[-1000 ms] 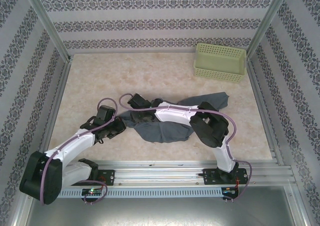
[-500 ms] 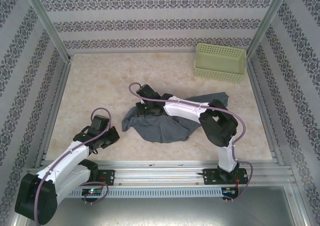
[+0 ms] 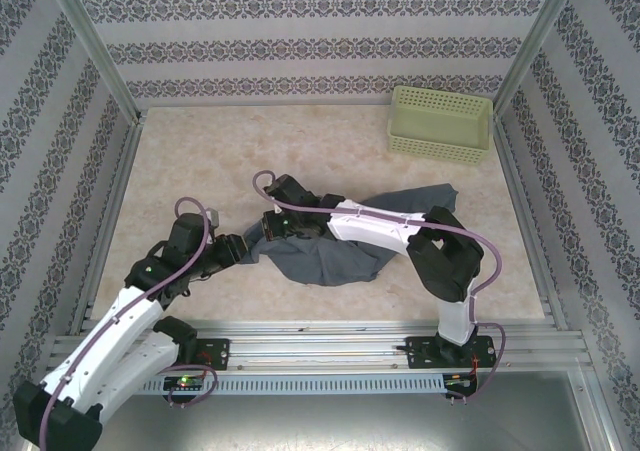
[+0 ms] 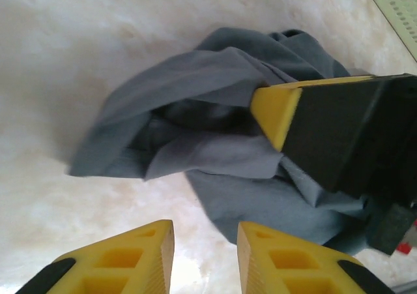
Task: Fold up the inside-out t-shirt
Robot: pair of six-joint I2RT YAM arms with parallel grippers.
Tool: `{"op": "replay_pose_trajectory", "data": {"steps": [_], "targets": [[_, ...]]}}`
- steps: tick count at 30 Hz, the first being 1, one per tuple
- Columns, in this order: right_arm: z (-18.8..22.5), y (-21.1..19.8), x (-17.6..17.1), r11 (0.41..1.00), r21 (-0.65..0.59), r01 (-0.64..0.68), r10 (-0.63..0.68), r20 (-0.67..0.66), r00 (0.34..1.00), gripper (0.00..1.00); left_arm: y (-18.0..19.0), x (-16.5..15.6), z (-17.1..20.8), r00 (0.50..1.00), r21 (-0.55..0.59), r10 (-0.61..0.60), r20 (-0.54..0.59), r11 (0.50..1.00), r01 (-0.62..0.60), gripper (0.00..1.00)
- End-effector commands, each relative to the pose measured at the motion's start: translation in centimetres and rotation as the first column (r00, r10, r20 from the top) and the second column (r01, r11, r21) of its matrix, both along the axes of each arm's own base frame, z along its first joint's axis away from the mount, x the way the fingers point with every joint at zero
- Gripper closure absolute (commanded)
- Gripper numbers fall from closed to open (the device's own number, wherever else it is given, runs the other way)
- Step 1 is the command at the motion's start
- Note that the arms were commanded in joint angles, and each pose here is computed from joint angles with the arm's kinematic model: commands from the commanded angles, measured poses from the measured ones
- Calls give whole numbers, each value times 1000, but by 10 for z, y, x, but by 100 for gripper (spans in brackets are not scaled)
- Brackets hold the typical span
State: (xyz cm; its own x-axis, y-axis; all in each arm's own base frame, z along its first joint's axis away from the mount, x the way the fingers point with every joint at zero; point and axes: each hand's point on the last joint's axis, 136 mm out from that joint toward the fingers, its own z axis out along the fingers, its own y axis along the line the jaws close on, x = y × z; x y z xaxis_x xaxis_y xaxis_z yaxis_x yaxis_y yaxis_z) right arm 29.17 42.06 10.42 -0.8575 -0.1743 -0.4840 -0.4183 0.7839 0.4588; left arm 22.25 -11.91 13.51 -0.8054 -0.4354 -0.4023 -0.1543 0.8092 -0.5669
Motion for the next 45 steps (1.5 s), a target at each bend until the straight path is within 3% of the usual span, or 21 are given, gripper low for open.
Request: {"op": "replay_pose_trajectory", "data": {"steps": [1,5,11,20,29,35,39,45], "targets": [[0,1,7,1000,-17,20,-20,17,1000,100,-28,20,-4,999,-84,-50,8,995,51,69],[7,1,6,999,11,31,-31,8,999,100,-35,52,-19,996,-83,-34,86,996,42,75],[2,5,1,998,57,37,-36,-26,999,100,-21,80,-50,994,-42,42,103,998,-37,77],[-10,-1,-1,998,42,51,-50,-30,998,100,-12,95,-67,994,66,44,101,996,-51,67],[-18,2,0,998,37,49,-47,-40,998,100,-11,106,-83,998,136,30,54,990,-37,71],[-24,2,2,998,28,52,-51,-47,998,100,-8,109,-102,999,201,28,-17,979,-24,65],[-27,-1,4,997,19,74,-72,-53,996,94,-3,109,-117,995,234,57,-76,971,-38,68],[-17,-19,11,993,7,114,-114,-26,993,70,2,112,-121,991,243,82,-103,968,-55,86]]}}
